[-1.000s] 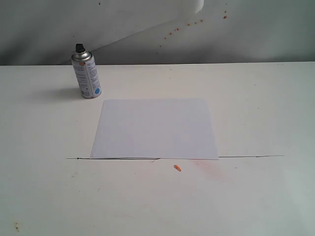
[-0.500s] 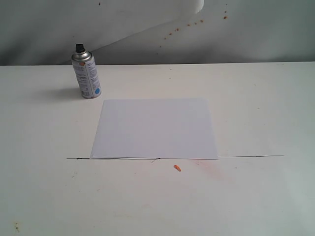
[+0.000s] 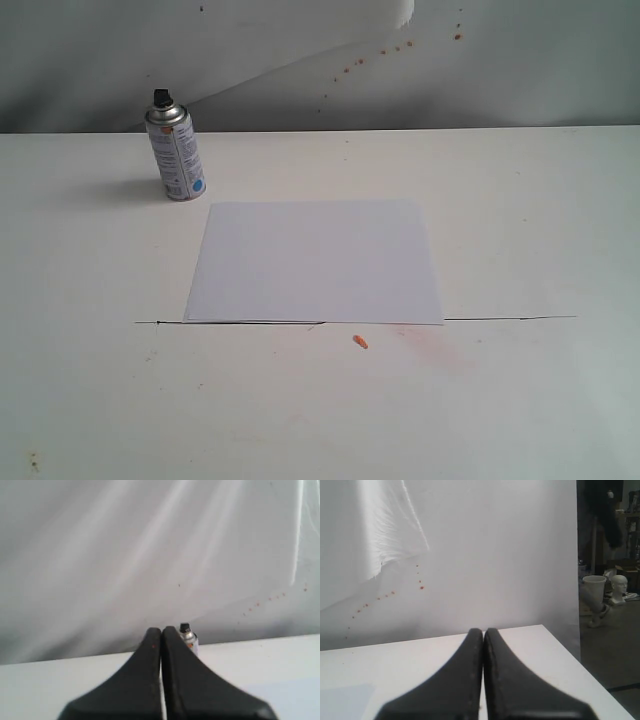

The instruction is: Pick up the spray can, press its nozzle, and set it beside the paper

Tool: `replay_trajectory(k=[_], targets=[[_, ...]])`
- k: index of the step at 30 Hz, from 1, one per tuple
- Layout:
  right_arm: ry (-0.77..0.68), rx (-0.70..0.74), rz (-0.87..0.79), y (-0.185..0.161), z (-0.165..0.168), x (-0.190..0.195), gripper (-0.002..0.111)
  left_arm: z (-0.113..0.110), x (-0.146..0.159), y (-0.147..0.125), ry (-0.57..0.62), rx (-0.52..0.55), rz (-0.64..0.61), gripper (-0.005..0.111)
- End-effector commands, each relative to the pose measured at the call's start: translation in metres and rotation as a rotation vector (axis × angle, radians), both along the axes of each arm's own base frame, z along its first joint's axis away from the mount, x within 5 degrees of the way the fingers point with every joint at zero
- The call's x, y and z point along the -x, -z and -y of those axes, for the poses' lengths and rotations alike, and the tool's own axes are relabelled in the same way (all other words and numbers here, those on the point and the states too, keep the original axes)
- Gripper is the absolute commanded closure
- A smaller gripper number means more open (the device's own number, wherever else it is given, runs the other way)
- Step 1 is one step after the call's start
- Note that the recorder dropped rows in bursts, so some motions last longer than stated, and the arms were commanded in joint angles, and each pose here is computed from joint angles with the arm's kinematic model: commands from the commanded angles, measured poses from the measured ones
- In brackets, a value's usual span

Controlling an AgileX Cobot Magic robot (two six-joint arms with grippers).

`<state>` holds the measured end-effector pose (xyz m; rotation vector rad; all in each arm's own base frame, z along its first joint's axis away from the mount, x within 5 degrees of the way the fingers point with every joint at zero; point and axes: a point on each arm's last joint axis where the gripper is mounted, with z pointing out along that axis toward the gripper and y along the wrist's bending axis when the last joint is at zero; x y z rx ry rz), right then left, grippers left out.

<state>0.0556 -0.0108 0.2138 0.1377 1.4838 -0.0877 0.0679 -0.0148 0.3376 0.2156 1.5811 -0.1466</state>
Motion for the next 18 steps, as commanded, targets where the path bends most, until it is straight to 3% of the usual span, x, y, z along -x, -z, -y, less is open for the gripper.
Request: replay_trajectory(k=[1, 7, 15, 18], targets=[[0.001, -0.002, -0.002, 0.001, 0.0, 0.0, 0.108, 0.007, -0.008, 0.038, 0.054, -0.01, -0.029, 0.106], [0.001, -0.002, -0.002, 0.001, 0.0, 0.0, 0.108, -0.001, 0.005, 0.074, -0.022, -0.009, -0.018, 0.106], [0.002, -0.002, -0.002, 0.001, 0.0, 0.0, 0.108, -0.009, 0.014, 0.122, -0.143, 0.169, -0.061, 0.106], [0.002, -0.002, -0.002, 0.001, 0.0, 0.0, 0.108, -0.009, 0.013, 0.133, -0.144, 0.177, -0.088, 0.106]])
